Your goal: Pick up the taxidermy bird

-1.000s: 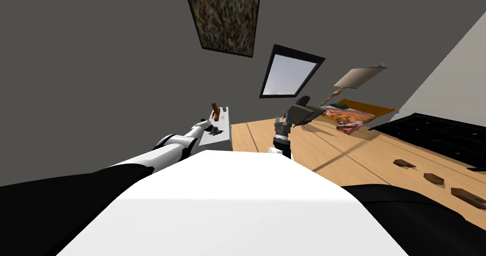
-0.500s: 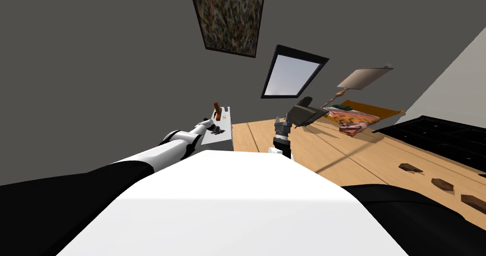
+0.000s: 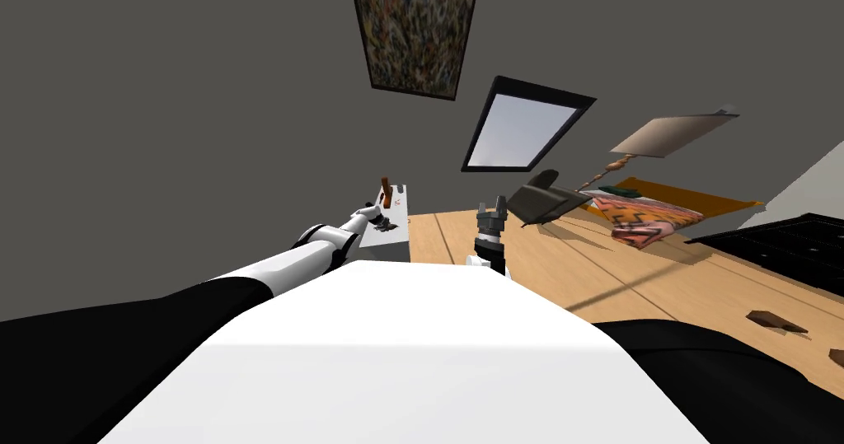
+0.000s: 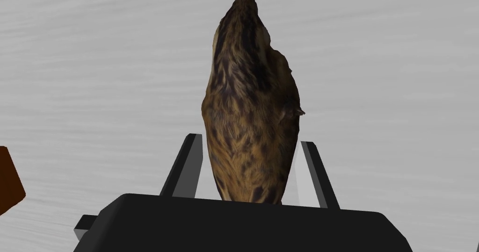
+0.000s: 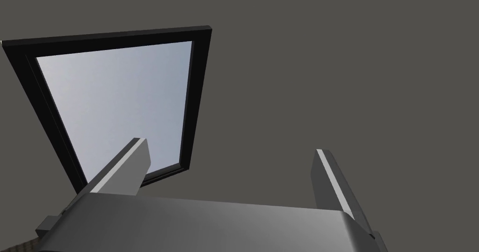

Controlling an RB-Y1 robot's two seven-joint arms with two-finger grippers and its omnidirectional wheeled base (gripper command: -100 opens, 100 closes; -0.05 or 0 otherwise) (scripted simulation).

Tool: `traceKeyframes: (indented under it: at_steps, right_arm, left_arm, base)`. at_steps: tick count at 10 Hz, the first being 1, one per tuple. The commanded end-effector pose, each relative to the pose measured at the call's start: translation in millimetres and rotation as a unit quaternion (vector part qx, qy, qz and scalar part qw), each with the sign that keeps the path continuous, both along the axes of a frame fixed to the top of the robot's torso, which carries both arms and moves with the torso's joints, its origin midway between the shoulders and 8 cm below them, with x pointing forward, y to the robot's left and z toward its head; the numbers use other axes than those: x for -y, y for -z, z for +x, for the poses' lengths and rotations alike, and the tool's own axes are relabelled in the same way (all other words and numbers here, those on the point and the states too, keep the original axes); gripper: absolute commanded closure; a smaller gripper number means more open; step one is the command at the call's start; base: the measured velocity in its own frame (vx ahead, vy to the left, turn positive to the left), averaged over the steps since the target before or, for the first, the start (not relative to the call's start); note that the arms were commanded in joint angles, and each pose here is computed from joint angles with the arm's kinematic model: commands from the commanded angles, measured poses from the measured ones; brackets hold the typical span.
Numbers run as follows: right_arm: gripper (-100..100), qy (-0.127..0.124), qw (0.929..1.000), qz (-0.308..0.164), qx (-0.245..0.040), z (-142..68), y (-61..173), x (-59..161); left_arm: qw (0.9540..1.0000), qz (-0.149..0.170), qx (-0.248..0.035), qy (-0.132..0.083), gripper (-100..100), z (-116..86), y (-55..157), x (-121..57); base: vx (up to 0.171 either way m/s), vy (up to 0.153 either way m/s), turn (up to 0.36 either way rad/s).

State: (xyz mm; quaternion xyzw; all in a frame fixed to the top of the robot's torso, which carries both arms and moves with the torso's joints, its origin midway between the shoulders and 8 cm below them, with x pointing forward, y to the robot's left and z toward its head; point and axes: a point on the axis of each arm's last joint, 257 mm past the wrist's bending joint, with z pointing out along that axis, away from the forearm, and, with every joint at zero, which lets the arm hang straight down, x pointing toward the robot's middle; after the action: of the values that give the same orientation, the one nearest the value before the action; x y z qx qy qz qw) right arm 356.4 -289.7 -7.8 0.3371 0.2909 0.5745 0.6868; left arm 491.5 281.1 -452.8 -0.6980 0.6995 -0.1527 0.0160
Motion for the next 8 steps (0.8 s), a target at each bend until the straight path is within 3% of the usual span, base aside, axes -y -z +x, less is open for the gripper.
traceKeyframes:
  at_steps: [1, 3, 5, 6, 7, 8]
  right_arm:
    - [0, 0.000, 1.0000, 0.000, 0.000, 0.0, 0.0, 0.0]
    - [0, 0.000, 1.0000, 0.000, 0.000, 0.0, 0.0, 0.0]
    - [0, 0.000, 1.0000, 0.000, 0.000, 0.0, 0.0, -0.1]
    - [0, 0.000, 1.0000, 0.000, 0.000, 0.0, 0.0, -0.1]
    - [0, 0.000, 1.0000, 0.000, 0.000, 0.0, 0.0, 0.0]
    - [0, 0.000, 1.0000, 0.000, 0.000, 0.0, 0.0, -0.1]
  left_arm:
    - [1.0000, -0.001, -0.001, 0.001, 100, 1.9, 0.9, 14.6]
    - [0.9998, 0.002, 0.002, 0.020, 100, 12.0, -6.2, 58.5]
    - [0.9998, 0.002, 0.002, 0.020, 100, 12.0, -6.2, 58.5]
    - [0.9996, 0.003, 0.004, 0.029, 100, 16.5, -10.7, 80.5]
    - [0.9996, 0.003, 0.004, 0.026, 100, 13.6, -8.2, 70.1]
    - [0.9997, 0.003, 0.004, 0.026, 0, 13.7, -8.8, 72.0]
  base:
    - [-0.001, 0.076, 0.057]
    - [0.007, 0.088, 0.154]
    - [0.000, 0.056, 0.027]
    - [-0.003, 0.064, 0.134]
    - [0.000, 0.032, 0.021]
    - [0.000, 0.005, -0.005]
